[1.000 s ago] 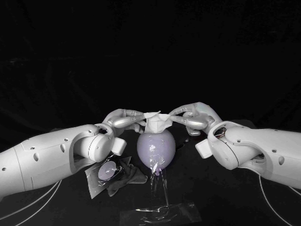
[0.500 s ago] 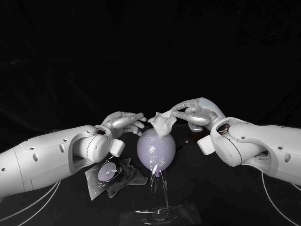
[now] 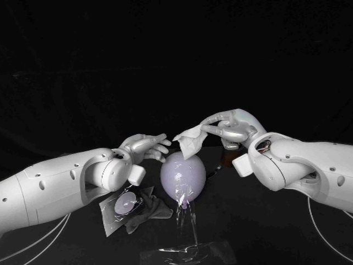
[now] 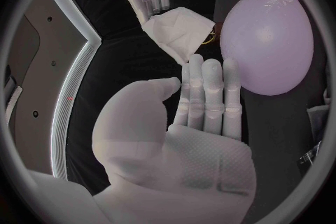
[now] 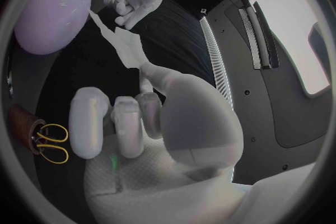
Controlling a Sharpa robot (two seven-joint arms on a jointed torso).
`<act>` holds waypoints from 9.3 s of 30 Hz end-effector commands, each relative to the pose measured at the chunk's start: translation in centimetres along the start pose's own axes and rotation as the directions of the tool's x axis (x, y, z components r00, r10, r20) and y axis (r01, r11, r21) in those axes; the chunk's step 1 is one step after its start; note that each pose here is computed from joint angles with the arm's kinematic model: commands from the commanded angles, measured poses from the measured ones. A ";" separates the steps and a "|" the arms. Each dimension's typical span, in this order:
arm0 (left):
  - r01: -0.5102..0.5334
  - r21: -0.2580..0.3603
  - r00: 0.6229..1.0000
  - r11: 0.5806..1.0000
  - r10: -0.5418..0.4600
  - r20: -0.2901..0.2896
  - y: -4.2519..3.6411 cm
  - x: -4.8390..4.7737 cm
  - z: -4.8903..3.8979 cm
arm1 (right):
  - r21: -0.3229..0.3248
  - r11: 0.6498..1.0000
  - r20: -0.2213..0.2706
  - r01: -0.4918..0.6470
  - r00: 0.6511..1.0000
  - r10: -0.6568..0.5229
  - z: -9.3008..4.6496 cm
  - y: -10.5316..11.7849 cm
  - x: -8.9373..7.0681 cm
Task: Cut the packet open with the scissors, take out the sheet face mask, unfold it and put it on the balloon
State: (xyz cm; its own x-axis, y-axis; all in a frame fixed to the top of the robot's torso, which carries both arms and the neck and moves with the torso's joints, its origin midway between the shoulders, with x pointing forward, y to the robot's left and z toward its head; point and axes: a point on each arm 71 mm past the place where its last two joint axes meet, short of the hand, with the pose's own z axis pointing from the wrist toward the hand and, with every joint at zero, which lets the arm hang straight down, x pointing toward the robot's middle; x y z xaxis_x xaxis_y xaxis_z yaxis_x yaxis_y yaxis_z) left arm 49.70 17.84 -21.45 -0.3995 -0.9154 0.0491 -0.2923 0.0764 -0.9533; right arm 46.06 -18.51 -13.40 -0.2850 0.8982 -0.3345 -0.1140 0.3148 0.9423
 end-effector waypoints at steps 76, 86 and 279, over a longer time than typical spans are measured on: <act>-0.532 0.449 0.824 0.718 0.561 0.079 -3.33 4.76 1.19 | 0.023 0.995 -0.107 0.101 0.989 -0.098 2.6 1.3 2.7; -0.491 0.458 0.853 0.741 0.514 0.083 -3.46 4.51 0.98 | 0.033 0.994 -0.101 0.103 0.990 -0.100 2.8 1.1 2.4; -0.385 0.499 0.907 0.777 0.419 0.047 -3.43 4.56 0.77 | -0.049 0.750 -0.021 0.659 0.750 -0.661 4.9 4.5 1.4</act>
State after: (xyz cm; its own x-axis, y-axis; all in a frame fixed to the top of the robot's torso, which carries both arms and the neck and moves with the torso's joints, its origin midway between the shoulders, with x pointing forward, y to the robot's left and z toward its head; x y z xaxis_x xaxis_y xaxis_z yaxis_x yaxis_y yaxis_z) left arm 49.42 13.07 -18.33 -0.4809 -0.8134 -0.3274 0.3361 0.1739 -0.9256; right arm 49.74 -14.37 -9.53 -0.1826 0.5442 -0.8189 -0.3127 0.7574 0.5731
